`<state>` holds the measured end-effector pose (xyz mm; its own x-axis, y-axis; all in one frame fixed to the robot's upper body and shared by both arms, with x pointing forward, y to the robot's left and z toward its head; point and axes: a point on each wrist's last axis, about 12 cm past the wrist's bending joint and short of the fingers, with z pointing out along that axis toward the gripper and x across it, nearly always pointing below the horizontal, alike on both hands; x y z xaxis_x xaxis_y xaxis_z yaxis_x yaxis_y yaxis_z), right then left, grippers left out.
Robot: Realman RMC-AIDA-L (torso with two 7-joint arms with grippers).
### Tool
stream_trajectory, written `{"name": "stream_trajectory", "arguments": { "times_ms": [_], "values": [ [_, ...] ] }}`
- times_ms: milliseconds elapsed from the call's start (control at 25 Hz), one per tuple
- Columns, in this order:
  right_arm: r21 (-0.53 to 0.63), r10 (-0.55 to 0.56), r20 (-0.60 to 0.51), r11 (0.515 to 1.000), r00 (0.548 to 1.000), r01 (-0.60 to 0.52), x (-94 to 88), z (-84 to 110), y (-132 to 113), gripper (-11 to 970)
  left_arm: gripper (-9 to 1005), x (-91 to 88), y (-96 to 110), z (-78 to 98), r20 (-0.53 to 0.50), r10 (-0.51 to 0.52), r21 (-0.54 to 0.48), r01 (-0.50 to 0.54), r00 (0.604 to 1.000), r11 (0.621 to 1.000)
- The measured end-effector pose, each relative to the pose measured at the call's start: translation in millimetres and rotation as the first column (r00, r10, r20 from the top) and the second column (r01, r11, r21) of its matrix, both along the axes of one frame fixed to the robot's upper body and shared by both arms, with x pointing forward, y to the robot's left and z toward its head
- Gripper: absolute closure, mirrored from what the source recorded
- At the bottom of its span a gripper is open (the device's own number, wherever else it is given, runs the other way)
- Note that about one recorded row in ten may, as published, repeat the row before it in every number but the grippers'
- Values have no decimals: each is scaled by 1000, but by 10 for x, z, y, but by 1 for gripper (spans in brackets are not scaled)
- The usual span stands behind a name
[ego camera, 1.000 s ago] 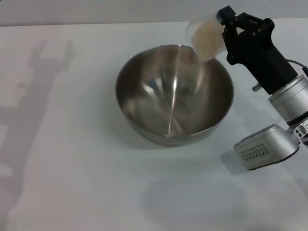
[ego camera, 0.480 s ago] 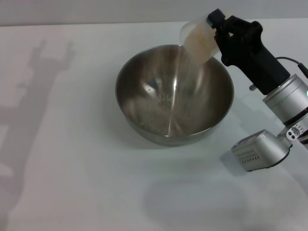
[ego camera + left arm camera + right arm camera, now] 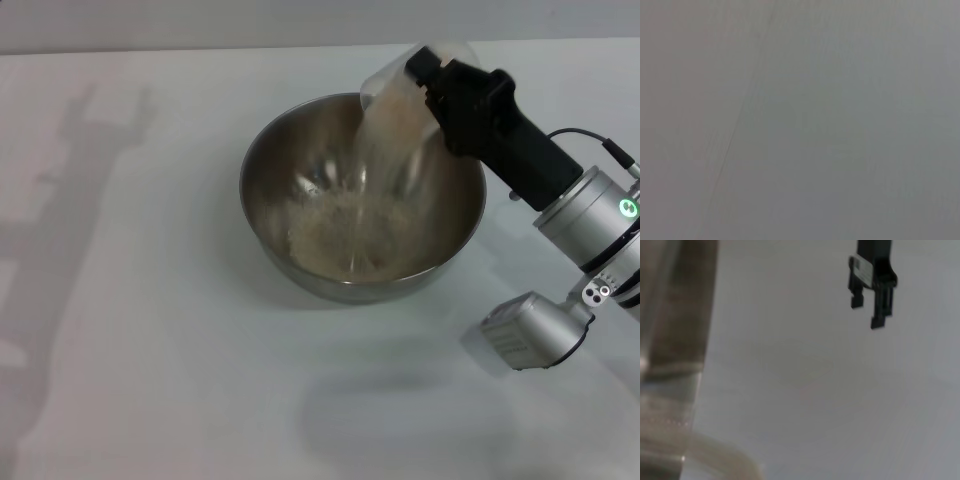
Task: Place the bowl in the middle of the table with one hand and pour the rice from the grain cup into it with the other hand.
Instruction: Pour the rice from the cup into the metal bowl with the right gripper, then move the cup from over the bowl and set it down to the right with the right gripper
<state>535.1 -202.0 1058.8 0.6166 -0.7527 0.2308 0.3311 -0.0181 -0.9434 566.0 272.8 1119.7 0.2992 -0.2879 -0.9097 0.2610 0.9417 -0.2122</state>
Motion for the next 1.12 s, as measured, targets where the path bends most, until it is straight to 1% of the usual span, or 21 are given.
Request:
{"name": "stream_trajectory", "arguments": {
  "times_ms": [40,400,440,600,720,1120],
  "values": [
    [-31,9,12,999,1000,-8,-2,-9,-4,945,198,-1,2,-5,-2,1,0,-1,1000,1000],
    [-125,29,66,992,997,-20,42,4,-50,945,198,-5,10,-24,-10,3,2,-3,1000,1000],
    [-156,48,85,987,995,-34,52,12,-50,945,198,-5,10,-24,-10,3,2,-3,1000,1000],
    [-188,75,102,981,992,-54,70,26,-45,945,198,0,18,-51,-29,8,6,-7,1000,1000],
    [-222,97,112,972,989,-71,92,33,-42,945,198,24,5,-49,-45,7,7,-6,999,1000],
    [-360,134,199,931,971,-55,187,84,-109,945,198,52,-2,-40,-51,7,8,-7,999,1000]
  ]
}}
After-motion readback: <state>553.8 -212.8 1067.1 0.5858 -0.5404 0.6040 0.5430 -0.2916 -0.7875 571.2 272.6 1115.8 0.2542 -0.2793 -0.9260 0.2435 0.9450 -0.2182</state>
